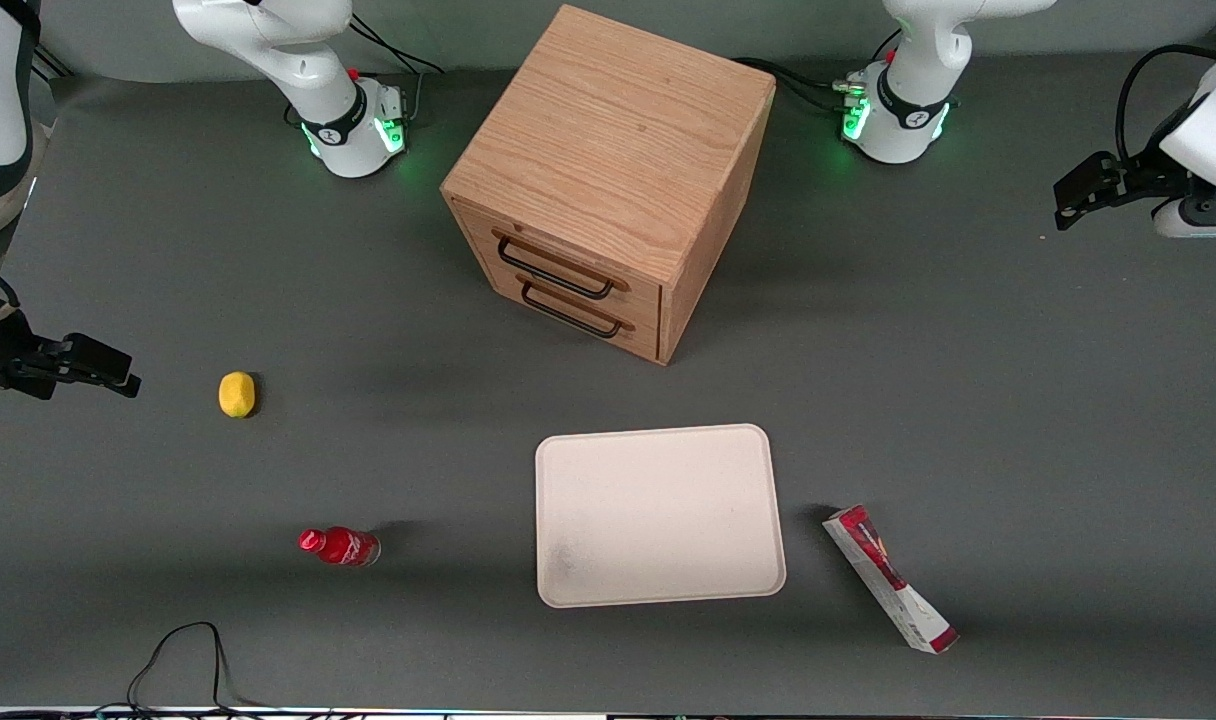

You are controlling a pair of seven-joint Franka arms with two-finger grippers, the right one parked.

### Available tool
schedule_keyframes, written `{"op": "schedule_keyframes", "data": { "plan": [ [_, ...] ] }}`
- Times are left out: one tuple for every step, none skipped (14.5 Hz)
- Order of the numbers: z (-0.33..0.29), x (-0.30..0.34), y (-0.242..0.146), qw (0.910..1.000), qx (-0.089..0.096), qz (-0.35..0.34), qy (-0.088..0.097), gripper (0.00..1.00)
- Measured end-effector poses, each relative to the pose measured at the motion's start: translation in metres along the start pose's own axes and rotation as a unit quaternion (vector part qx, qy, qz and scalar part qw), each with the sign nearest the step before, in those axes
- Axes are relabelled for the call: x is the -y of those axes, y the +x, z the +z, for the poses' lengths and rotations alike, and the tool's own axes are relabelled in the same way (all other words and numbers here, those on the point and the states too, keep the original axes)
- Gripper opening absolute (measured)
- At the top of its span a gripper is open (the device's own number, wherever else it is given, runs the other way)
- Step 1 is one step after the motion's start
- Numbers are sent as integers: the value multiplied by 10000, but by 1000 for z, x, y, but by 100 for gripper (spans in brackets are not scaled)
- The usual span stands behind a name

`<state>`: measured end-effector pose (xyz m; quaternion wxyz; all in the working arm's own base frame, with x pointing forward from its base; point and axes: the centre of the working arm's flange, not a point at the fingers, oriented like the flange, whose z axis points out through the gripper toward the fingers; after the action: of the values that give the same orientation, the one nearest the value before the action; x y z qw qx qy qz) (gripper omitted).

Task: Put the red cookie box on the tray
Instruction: 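Move the left gripper down toward the red-and-white cookie box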

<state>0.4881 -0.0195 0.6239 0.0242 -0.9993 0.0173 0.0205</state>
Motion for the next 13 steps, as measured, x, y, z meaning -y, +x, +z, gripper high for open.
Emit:
{"op": "schedule_keyframes", "data": {
  "plan": [
    [0,1,0,10000,0,-1,0,100],
    [0,1,0,10000,0,3,-1,100],
    [0,1,0,10000,-3,8,-1,100],
    [1,1,1,10000,-4,5,-2,100],
    [2,4,2,10000,3,-16,-13,100],
    [6,9,5,10000,23,-68,-46,100],
    [11,16,10,9999,48,-133,-95,100],
    [16,20,17,9996,75,-217,-131,100],
    [20,19,27,9992,96,-364,-153,100],
    [23,14,40,9982,105,-565,-167,100],
    [25,5,57,9972,96,-721,-173,100],
    [29,-8,75,9964,81,-821,-180,100],
    [35,-22,95,9955,76,-923,-187,100]
  ]
}}
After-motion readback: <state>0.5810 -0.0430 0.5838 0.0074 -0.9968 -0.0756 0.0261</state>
